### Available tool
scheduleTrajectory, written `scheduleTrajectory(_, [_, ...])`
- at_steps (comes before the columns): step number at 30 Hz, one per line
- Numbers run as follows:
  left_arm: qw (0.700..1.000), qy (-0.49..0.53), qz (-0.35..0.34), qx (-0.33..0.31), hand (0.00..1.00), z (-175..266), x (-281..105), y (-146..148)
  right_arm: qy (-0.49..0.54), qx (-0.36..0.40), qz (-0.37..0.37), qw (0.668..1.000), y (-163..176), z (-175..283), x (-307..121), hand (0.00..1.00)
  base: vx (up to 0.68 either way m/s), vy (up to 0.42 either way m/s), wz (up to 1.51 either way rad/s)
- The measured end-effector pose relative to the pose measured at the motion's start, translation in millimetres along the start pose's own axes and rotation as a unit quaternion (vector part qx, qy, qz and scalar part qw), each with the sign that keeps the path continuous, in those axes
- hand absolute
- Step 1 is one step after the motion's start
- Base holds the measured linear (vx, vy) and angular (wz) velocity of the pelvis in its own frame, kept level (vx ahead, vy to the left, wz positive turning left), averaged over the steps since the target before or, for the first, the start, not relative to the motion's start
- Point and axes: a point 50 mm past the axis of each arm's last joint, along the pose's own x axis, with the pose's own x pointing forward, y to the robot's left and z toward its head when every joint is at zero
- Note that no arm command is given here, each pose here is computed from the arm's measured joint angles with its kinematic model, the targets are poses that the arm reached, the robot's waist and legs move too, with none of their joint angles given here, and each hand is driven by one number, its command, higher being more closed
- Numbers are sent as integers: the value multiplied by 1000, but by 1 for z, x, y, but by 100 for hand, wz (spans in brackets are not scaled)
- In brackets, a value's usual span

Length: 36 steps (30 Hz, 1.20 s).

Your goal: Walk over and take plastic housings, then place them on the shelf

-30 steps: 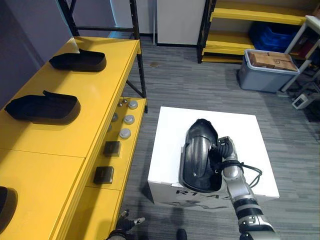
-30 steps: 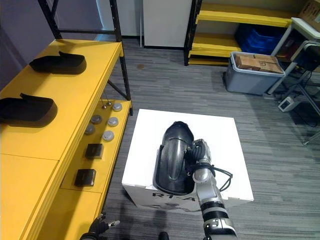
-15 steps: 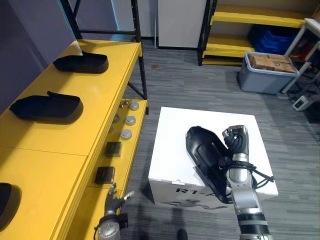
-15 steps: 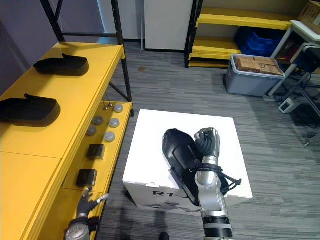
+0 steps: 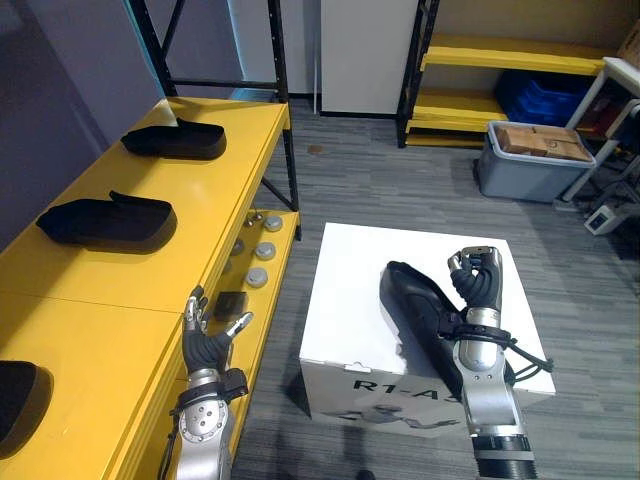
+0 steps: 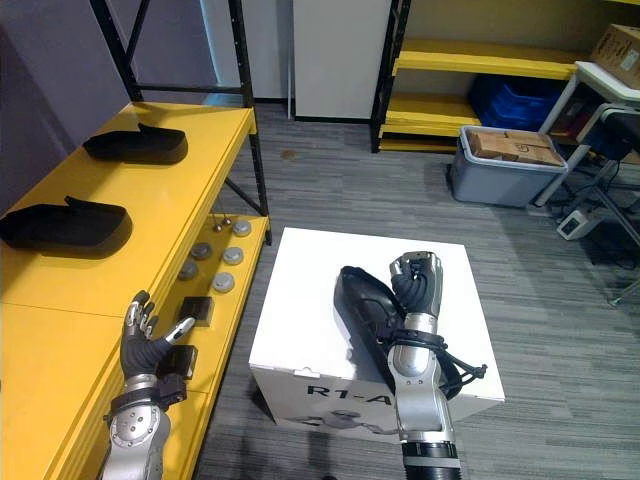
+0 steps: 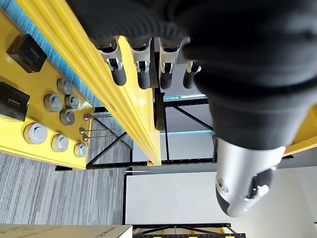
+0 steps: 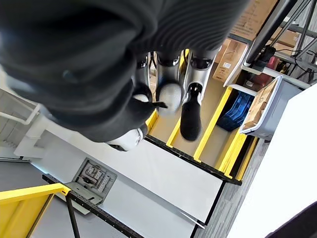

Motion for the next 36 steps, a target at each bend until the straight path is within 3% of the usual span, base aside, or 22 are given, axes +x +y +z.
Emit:
scheduleTrajectory(6, [1000, 27, -5, 4, 0, -12, -2, -1, 6, -3, 11, 1000, 0, -3, -2, 0, 12, 22, 0])
scheduleTrajectory(11, [993, 114, -25, 19, 0, -50, -15, -4, 12, -12, 16, 1000, -3, -8, -6, 0, 0, 0, 0])
scheduleTrajectory(17, [955, 280, -62, 77, 0, -116, -59, 2, 36, -44, 24, 998, -14, -24, -16, 0, 0, 0, -1])
scheduleTrajectory(22, [923, 358, -77, 122, 0, -145, -84, 17, 74, -75, 49, 993, -13, -45, -26, 0, 0, 0, 0])
scheduleTrajectory(29, [892, 420, -75, 147, 0, -164, -105, 32, 132, -107, 86, 982, -8, -76, -38, 0, 0, 0, 3])
scheduleTrajectory(36, [884, 432, -77, 157, 0, -169, -105, 37, 179, -145, 113, 967, -7, -100, -49, 0, -2, 10, 2])
